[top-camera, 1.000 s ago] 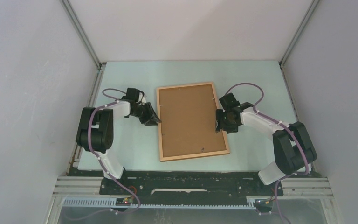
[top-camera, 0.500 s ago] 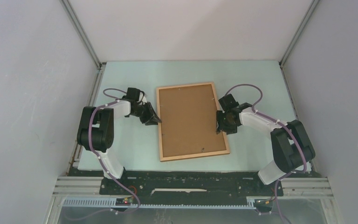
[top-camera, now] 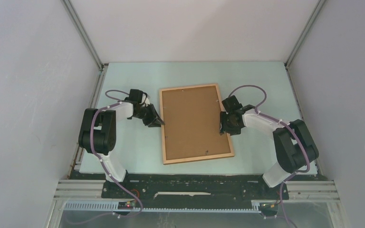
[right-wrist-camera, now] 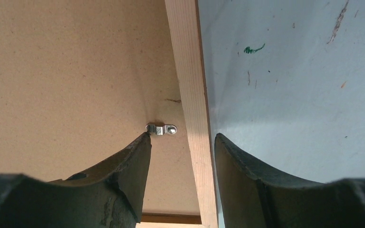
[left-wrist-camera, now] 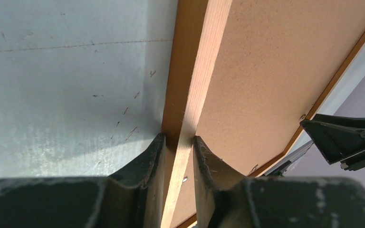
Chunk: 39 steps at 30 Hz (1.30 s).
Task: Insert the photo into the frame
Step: Install the photo frame at the center of the board.
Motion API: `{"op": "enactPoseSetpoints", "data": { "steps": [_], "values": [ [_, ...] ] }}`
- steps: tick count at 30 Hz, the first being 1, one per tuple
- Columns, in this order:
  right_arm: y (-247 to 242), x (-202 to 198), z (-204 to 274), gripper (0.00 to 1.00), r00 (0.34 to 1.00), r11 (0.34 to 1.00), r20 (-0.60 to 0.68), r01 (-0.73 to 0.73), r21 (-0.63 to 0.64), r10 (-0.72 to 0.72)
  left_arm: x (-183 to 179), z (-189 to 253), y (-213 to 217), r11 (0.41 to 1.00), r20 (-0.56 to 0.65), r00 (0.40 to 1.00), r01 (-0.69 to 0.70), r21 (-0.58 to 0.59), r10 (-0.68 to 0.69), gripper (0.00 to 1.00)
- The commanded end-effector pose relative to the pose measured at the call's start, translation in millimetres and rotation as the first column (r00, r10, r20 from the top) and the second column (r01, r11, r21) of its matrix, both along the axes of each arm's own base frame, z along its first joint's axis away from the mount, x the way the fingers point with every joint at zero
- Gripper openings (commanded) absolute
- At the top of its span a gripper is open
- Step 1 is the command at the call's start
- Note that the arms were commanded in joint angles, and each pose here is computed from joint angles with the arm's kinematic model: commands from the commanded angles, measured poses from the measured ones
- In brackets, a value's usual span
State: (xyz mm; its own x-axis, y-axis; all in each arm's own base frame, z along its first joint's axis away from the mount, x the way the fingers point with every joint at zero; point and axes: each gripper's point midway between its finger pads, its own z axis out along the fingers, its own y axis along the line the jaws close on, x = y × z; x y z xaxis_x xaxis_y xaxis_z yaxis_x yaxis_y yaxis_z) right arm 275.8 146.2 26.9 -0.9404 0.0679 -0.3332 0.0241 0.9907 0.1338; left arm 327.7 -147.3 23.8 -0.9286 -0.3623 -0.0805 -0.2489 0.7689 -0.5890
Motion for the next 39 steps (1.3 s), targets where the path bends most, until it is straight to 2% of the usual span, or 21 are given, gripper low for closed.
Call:
{"op": "enactPoseSetpoints", "data": {
  "steps": [1,12,21,28,33,39],
  "values": [
    [0,10,-2,0.59,0.999,1.0,0.03,0.023,-0.011,-0.023,4,-5,8,0.998,0.003,1.0,0.009,0.061,-0.009,0.25],
    [-3,14,-8,0.58,0.997,0.997,0.033,0.065,-0.034,-0.063,4,-4,8,0.998,0.007,1.0,0.01,0.06,-0.01,0.23],
    [-2,23,-11,0.39,0.982,0.983,0.031,0.184,0.014,-0.185,3,-4,7,0.999,0.008,1.0,0.012,0.052,-0.012,0.2],
    [1,30,-10,0.35,0.969,0.968,0.033,0.241,0.065,-0.244,4,-2,6,0.999,0.011,1.0,0.01,0.047,-0.011,0.19],
    [2,36,-10,0.22,0.943,0.939,0.04,0.324,0.114,-0.33,3,-2,5,0.999,0.009,1.0,0.011,0.041,-0.011,0.19],
    [-8,44,-4,0.21,0.919,0.918,0.086,0.372,0.14,-0.385,3,-1,4,0.999,0.013,1.0,0.011,0.037,-0.011,0.19]
  ]
}}
